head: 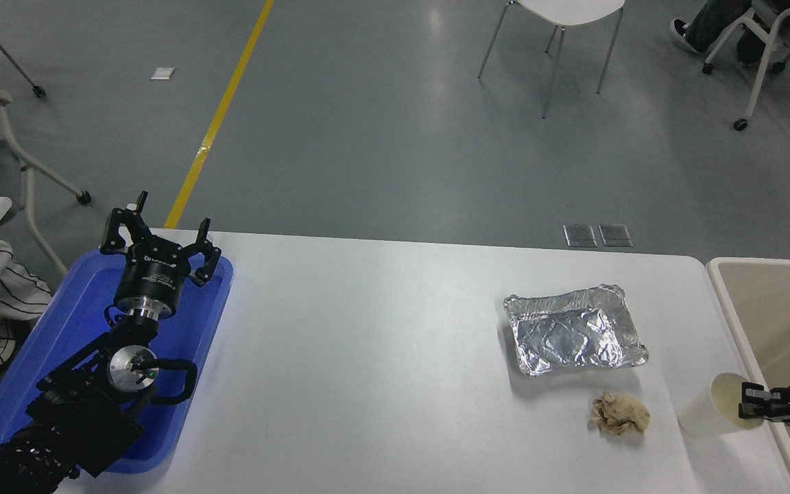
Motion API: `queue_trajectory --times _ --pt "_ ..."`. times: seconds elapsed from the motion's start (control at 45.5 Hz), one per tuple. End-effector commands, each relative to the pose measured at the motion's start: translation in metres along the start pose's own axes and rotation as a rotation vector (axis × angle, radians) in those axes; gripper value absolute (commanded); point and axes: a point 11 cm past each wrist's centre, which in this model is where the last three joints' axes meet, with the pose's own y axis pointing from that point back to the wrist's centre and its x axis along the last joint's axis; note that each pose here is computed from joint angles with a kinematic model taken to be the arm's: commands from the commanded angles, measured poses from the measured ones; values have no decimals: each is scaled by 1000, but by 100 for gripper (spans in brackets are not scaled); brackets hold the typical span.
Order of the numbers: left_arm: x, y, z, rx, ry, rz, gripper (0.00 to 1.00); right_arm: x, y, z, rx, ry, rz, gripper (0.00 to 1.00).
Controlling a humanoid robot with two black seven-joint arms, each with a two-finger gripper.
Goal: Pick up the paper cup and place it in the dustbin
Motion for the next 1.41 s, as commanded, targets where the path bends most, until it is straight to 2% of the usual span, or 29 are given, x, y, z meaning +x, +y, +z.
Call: queue_trajectory --times 0.0,0.22,0.527,0.923,1.385 --pt "0 0 0 0 0 0 100 11 32 -24 24 45 -19 0" --pt "0 0 0 0 0 0 100 24 72 -54 65 68 -27 0" --pt "0 0 0 0 0 0 100 50 132 -84 99 31 -124 0" --pt "0 0 0 0 0 0 100 71 200 -92 85 30 -137 0" --pt "1 1 0 1 0 1 100 77 213 -89 70 35 -109 0"
